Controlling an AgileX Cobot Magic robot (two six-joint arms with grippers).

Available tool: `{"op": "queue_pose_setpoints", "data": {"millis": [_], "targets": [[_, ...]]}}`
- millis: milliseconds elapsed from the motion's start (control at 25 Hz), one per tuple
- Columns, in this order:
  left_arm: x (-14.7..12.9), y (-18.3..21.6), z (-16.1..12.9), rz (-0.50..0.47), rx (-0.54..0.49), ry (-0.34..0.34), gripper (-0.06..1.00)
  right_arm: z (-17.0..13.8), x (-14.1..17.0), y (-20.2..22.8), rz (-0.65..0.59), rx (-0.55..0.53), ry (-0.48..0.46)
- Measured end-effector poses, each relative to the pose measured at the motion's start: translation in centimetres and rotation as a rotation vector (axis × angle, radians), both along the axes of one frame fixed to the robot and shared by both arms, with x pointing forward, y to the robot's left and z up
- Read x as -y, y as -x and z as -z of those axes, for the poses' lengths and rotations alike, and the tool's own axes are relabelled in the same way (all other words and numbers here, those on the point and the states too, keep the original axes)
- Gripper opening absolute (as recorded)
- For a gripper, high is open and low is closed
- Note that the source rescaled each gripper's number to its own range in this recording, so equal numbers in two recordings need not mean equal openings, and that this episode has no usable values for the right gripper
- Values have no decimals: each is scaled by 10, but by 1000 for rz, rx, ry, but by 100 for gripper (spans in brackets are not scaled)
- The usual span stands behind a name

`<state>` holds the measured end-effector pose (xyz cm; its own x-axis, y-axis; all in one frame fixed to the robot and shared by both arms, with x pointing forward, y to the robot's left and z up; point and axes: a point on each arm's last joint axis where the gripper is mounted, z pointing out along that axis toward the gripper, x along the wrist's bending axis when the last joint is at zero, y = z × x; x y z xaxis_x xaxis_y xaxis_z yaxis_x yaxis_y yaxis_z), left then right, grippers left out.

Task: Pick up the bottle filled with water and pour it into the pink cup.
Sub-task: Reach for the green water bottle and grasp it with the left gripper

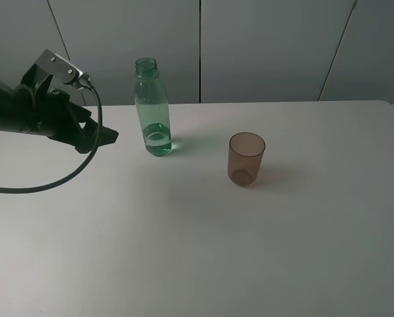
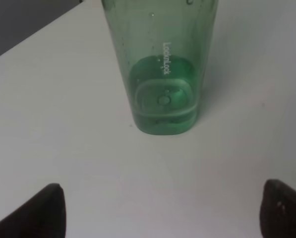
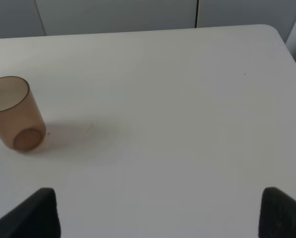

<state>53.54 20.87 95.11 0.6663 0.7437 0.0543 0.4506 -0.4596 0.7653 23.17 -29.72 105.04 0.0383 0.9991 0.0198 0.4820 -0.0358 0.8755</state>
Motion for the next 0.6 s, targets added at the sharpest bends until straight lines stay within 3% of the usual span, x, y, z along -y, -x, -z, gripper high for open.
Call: {"op": "queue_pose_setpoints", "data": {"millis": [240,600], "targets": [[3,-8,14,-9,-46,21,100,0,0,0,0,0,0],[3,-10,12,-9,-70,11,100,0,0,0,0,0,0]]}}
